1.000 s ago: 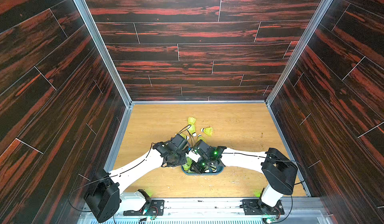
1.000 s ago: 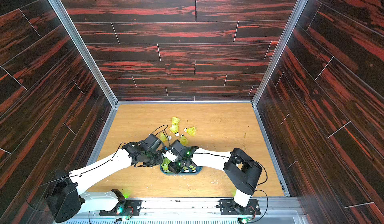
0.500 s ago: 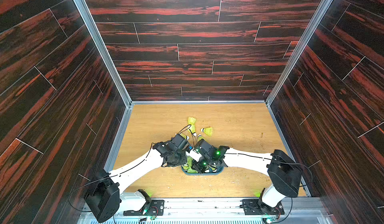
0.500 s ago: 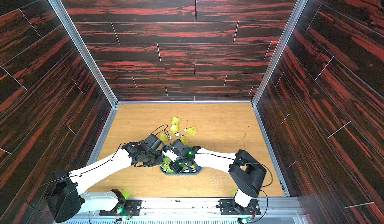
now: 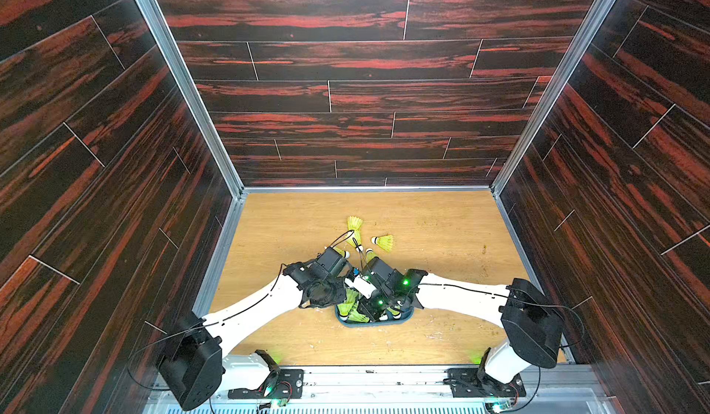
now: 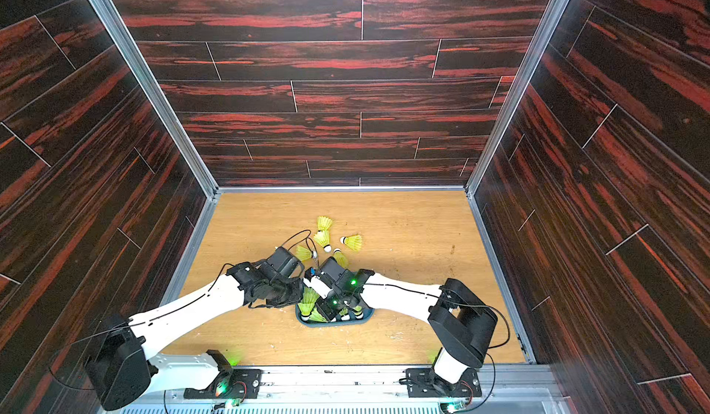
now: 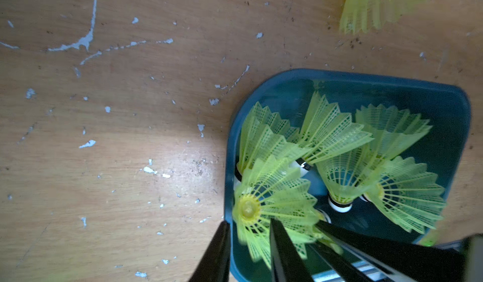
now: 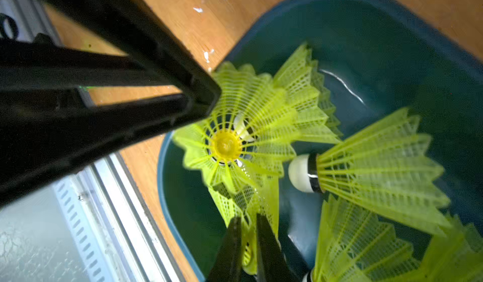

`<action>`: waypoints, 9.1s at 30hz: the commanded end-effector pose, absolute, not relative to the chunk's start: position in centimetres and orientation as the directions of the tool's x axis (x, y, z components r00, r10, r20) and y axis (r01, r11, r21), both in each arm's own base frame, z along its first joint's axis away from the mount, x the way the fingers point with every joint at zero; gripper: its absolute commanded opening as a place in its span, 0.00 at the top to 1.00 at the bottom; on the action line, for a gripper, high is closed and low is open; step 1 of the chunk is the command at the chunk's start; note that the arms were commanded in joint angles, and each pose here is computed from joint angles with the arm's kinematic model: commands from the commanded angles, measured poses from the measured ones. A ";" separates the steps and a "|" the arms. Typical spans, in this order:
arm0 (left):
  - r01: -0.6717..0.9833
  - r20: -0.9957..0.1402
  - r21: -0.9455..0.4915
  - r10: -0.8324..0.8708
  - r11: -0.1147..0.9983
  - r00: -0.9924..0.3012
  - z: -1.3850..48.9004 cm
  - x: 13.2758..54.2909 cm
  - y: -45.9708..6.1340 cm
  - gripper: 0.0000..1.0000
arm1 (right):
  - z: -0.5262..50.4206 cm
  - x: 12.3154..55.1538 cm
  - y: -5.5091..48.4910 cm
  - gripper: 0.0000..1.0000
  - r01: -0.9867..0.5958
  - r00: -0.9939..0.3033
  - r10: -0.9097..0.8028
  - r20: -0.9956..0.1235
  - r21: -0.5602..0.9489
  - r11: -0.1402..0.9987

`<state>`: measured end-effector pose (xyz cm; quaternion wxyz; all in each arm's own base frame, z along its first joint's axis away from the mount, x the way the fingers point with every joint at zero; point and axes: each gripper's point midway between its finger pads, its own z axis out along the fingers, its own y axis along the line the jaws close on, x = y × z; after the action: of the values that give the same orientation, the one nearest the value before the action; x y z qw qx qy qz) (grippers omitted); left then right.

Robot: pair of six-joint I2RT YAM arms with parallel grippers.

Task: Put the shuttlecocks into the storage box
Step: Adjust the shuttlecock in the storage box, then pick up the shuttlecock at the center of the board, then place the shuttlecock in the storage box.

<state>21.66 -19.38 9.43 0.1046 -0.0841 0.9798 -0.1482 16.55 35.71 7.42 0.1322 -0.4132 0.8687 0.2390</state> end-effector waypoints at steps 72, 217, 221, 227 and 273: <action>-0.150 -0.212 -0.389 -0.247 0.909 -0.946 10.7 21.4 -18.9 0.74 | 10.2 17.7 32.0 0.52 -0.240 -0.961 -0.106 -0.255 0.585 0.775; 0.032 -0.324 -0.518 -0.162 0.855 -0.932 15.0 21.6 -17.5 0.48 | 15.3 17.7 32.6 0.81 -0.509 -0.822 -0.228 -0.522 0.495 0.704; 0.065 -0.327 -0.505 -0.121 0.861 -0.937 14.9 20.5 -17.8 0.49 | 14.8 18.5 33.4 0.81 -0.476 -0.838 -0.205 -0.505 0.495 0.727; 0.133 -0.324 -0.535 -0.058 0.834 -0.944 15.1 18.6 -18.9 0.49 | 13.9 19.0 33.9 0.81 -0.457 -0.852 -0.212 -0.479 0.482 0.748; 0.199 -0.356 -0.621 -0.046 0.758 -0.933 15.8 17.7 -21.8 0.48 | 13.5 19.1 33.5 0.52 -0.428 -0.875 -0.264 -0.406 0.393 0.814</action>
<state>17.87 -21.83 15.80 0.1733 0.0417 0.9227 -0.3419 19.23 34.10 12.27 0.1604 -0.1785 0.9366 0.2554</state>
